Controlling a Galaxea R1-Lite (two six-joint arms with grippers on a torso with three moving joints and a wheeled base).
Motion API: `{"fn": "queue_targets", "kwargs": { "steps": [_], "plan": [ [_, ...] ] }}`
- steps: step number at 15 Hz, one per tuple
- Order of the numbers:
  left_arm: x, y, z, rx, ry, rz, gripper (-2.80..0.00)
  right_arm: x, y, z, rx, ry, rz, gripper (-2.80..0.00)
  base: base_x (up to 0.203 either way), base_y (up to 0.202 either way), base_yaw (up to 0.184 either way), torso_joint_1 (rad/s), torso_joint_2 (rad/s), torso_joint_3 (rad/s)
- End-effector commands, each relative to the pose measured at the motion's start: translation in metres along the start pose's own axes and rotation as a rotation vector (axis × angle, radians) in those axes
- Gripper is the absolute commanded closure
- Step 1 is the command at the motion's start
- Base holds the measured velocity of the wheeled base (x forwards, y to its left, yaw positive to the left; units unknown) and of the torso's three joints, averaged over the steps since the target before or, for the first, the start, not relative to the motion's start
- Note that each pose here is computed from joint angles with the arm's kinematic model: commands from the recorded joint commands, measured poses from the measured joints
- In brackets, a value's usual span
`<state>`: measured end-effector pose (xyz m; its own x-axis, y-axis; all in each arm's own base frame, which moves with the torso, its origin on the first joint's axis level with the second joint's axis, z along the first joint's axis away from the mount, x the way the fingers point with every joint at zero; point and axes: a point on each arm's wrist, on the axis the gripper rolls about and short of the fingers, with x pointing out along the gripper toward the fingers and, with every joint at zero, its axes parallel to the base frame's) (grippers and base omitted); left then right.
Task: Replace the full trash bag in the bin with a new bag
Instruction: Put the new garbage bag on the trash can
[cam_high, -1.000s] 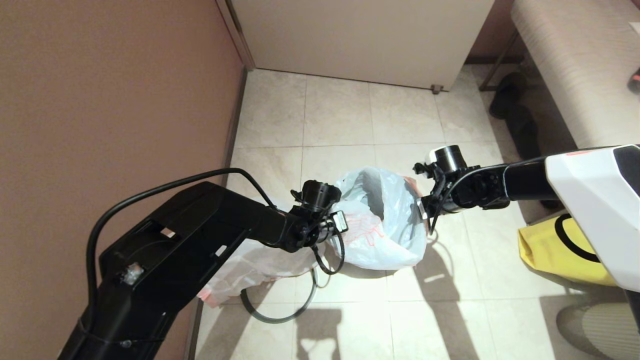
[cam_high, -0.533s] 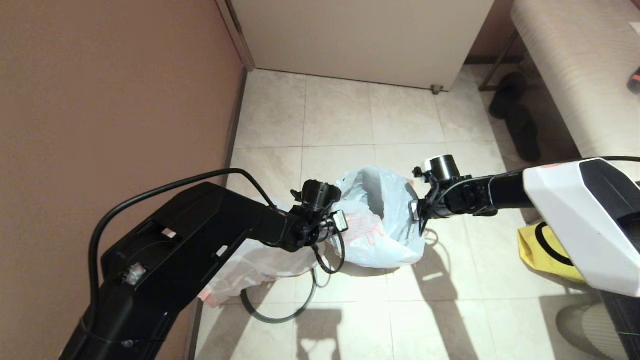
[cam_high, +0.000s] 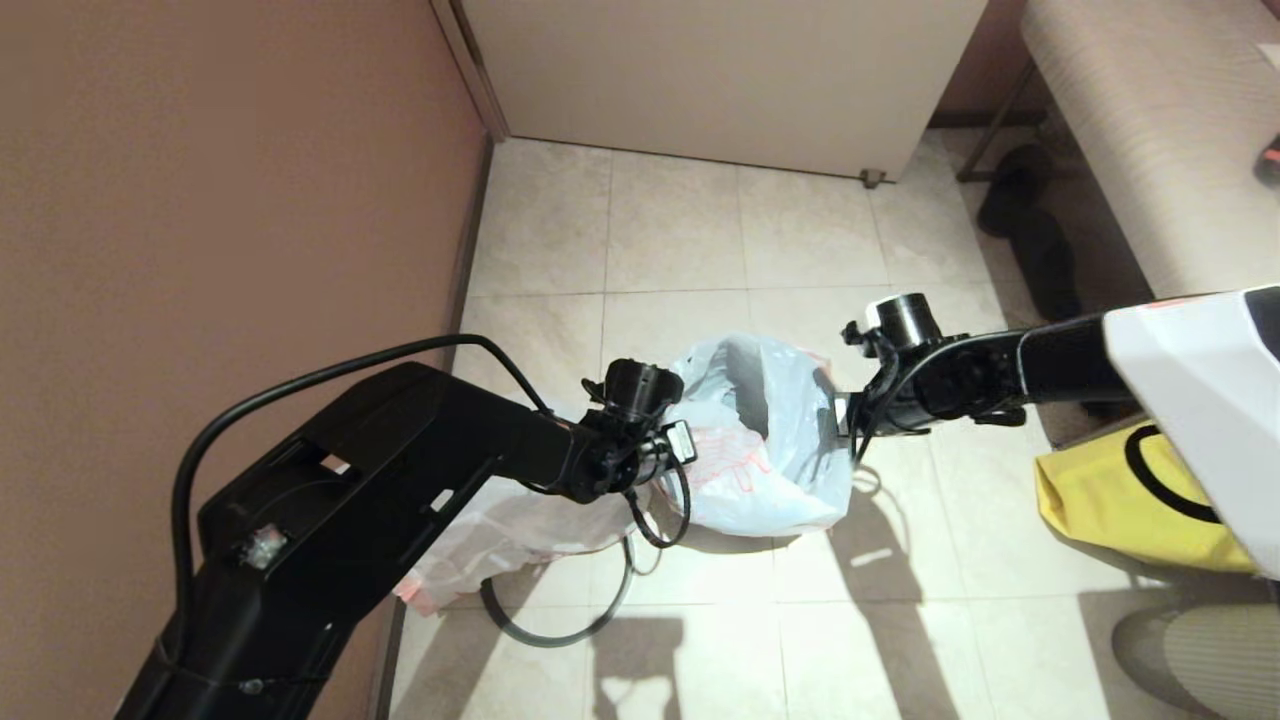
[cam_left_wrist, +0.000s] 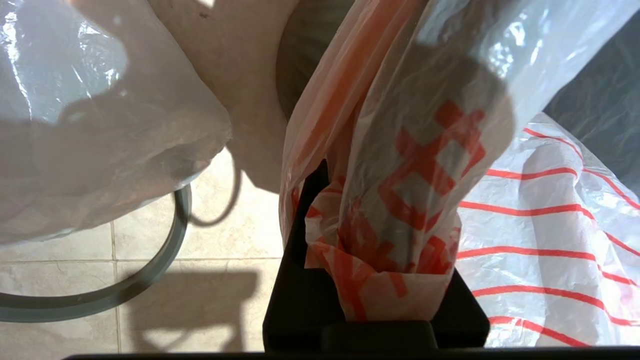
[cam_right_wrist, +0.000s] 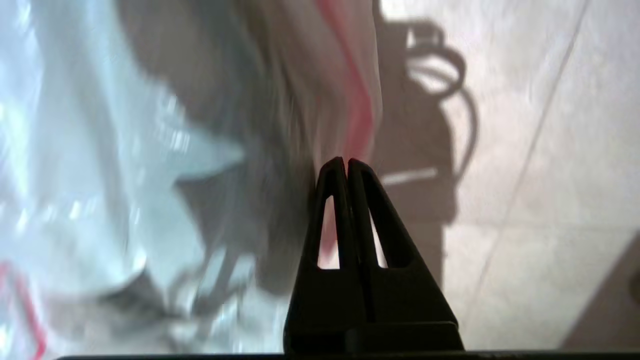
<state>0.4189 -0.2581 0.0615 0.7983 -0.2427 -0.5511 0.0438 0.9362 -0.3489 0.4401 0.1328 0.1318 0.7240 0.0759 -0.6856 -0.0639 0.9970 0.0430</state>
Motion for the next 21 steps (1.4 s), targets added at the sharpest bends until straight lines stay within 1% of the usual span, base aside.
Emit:
{"fn": "queue_targets", "kwargs": {
  "steps": [1, 3, 6, 7, 8, 11, 12, 13, 15, 18, 20, 21],
  "plan": [
    [-0.011, -0.004, 0.008, -0.010, -0.018, -0.014, 0.00, -0.054, -0.008, 0.012, 0.007, -0.003, -0.004, 0.00, 0.000, 0.000, 0.000, 0.000, 0.00, 0.000],
    [-0.019, -0.008, 0.009, -0.005, -0.016, -0.025, 0.00, -0.067, -0.010, 0.013, 0.011, 0.000, -0.019, 0.00, 0.000, 0.000, 0.000, 0.000, 0.00, 0.000],
    [-0.019, -0.009, 0.008, 0.002, -0.013, -0.022, 0.00, -0.070, -0.009, 0.014, 0.011, -0.009, -0.027, 0.00, 0.000, 0.000, 0.000, 0.000, 0.00, 0.000],
    [-0.019, -0.010, 0.005, 0.009, 0.001, -0.018, -0.94, -0.069, -0.009, 0.014, 0.012, -0.008, -0.028, 0.00, 0.000, 0.000, 0.000, 0.000, 0.00, 0.000],
    [-0.019, -0.010, 0.004, 0.012, 0.008, -0.016, -2.80, -0.068, -0.009, 0.014, 0.013, -0.007, -0.028, 0.00, 0.000, 0.000, 0.000, 0.000, 0.00, 0.000],
    [-0.027, -0.021, -0.004, 0.038, 0.045, -0.023, -2.80, -0.077, -0.009, 0.018, 0.016, -0.030, -0.022, 0.00, 0.000, 0.000, 0.000, 0.000, 0.00, 0.000],
    [-0.031, -0.024, -0.005, 0.047, 0.067, -0.017, -2.80, -0.081, -0.007, 0.020, 0.014, -0.043, -0.014, 0.00, 0.000, 0.000, 0.000, 0.000, 0.00, 0.000],
    [-0.036, -0.027, -0.003, 0.050, 0.071, -0.022, -2.80, -0.082, -0.004, 0.021, 0.009, -0.051, -0.005, 0.00, 0.000, 0.000, 0.000, 0.000, 0.00, 0.000],
    [-0.051, -0.033, 0.008, 0.045, 0.051, -0.045, -2.80, -0.086, 0.012, 0.025, -0.023, -0.077, 0.030, 0.00, 0.000, 0.000, 0.000, 0.000, 0.00, 0.000],
    [-0.082, -0.041, 0.027, 0.042, 0.029, -0.069, -2.80, -0.080, 0.029, 0.029, -0.078, -0.097, 0.055, 0.00, 0.000, 0.000, 0.000, 0.000, 0.00, 0.000],
    [-0.112, -0.043, 0.053, 0.023, -0.023, -0.090, -2.80, -0.078, 0.041, 0.033, -0.111, -0.119, 0.076, 0.00, 0.000, 0.000, 0.000, 0.000, 0.00, 0.000],
    [-0.128, -0.040, 0.067, 0.010, -0.053, -0.096, 0.00, -0.075, 0.049, 0.034, -0.132, -0.125, 0.087, 0.00, 0.000, 0.000, 0.000, 0.000, 0.00, 0.000]
  ]
}}
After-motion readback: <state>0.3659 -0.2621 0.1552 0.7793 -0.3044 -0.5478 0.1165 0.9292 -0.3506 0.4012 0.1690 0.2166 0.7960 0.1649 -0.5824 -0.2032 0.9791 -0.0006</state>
